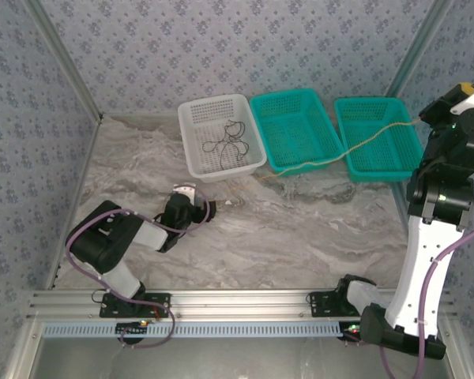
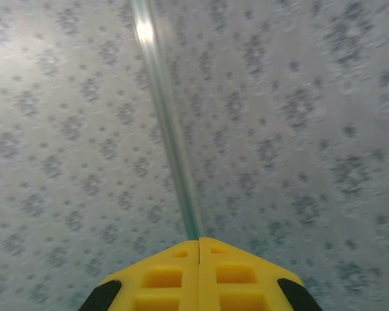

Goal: Untangle the cables

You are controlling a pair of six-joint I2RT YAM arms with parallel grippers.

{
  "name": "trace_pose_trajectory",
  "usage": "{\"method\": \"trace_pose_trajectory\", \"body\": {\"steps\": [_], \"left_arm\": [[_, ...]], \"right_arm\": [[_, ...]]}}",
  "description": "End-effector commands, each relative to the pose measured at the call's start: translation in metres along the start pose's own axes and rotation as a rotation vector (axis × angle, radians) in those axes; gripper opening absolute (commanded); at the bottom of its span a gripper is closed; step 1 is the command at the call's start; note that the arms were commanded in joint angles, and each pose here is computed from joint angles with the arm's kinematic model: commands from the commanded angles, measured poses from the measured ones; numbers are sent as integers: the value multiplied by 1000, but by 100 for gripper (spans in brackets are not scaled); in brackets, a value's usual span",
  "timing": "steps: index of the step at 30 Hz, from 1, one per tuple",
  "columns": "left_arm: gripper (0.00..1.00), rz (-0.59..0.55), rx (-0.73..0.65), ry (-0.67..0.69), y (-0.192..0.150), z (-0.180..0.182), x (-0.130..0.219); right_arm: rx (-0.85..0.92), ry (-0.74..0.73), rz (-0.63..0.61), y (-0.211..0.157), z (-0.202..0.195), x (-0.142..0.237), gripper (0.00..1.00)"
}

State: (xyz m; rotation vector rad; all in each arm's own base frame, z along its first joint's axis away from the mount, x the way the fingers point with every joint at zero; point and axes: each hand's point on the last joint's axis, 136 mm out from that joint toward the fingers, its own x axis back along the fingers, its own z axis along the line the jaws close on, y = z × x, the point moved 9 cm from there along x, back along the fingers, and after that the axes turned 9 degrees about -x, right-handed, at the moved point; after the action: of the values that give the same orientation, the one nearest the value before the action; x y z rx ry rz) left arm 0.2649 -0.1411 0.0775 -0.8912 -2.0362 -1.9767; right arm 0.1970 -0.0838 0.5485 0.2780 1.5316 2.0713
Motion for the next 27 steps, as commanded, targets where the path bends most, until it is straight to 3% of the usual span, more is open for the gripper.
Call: {"method": "trace_pose_trajectory", "body": {"steps": [1, 8, 12, 19, 27], "left_arm": [[93, 192, 138, 202, -50, 35, 12], [94, 175, 231, 378, -49, 49, 17], [94, 150, 267, 413, -48, 53, 20], [94, 124, 169, 97, -26, 20, 12], [95, 109, 130, -127, -7, -39, -2]], "right_arm": [[43, -149, -86, 28, -16, 5, 0], [75, -247, -134, 40, -26, 1, 0], [85, -211, -123, 44, -24, -1, 0], [12, 119, -32, 38, 3, -3, 0], [-30, 443, 21, 43, 36, -6, 0]]}}
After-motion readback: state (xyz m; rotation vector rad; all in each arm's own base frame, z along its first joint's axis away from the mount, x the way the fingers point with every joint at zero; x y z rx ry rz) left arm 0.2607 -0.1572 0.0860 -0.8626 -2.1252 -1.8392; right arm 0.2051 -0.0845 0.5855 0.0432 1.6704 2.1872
